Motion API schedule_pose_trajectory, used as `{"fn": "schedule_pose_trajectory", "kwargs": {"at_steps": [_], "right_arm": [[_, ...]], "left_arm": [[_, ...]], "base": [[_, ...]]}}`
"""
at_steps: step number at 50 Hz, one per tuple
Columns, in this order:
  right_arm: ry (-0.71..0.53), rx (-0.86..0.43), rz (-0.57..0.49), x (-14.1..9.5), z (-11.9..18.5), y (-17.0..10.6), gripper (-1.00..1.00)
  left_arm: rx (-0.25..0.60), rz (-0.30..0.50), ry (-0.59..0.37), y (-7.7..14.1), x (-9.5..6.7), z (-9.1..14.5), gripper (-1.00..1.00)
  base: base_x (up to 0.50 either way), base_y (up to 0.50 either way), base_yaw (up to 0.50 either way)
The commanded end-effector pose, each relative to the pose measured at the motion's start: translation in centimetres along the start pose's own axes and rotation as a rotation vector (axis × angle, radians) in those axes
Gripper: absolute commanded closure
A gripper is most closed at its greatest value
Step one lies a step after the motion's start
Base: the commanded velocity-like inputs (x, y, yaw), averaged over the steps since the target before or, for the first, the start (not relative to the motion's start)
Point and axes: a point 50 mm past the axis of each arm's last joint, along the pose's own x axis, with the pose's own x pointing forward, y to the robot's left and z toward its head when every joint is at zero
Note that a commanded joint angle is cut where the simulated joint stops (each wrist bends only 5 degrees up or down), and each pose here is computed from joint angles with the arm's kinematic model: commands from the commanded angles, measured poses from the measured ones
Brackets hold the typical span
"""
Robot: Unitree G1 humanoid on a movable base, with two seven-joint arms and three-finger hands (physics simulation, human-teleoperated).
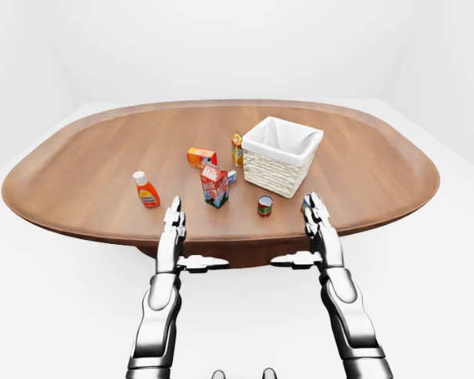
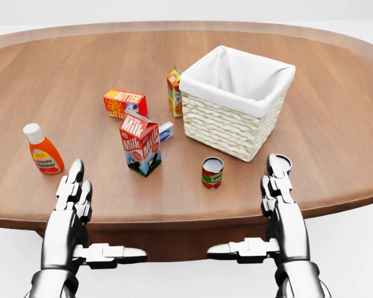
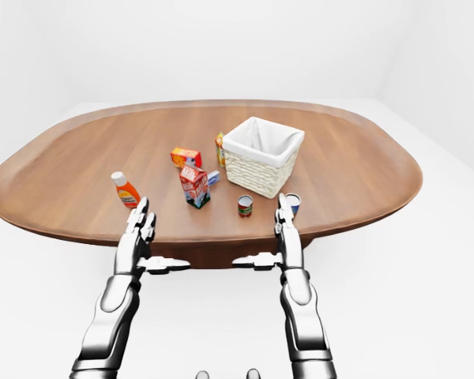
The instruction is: Pick up the tomato sauce, and put it in the basket.
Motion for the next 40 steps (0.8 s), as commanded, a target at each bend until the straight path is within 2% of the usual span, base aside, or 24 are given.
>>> {"fn": "schedule_pose_trajectory", "kwargs": {"at_steps": [1, 21, 40], "right_arm": [[0.001, 0.007, 0.0, 0.0, 0.1, -0.7, -1.0], [0.003, 0.016, -0.001, 0.1, 0.5, -0.8, -1.0], [-0.011, 0.025, -0.002, -0.1, 1.5, -1.0, -1.0]], "left_arm": [[0.01, 0.002, 0.003, 0.7, 0.0, 0.0, -1.0], [0.025, 0.0, -0.007, 0.8, -0.1, 1.4, -1.0], [0.035, -0.01, -0.076, 0.8, -0.5, 3.0, -1.0]], "base": [[0.0, 0.0, 0.0], [0.0, 0.0, 0.0], [0.0, 0.0, 0.0]]}}
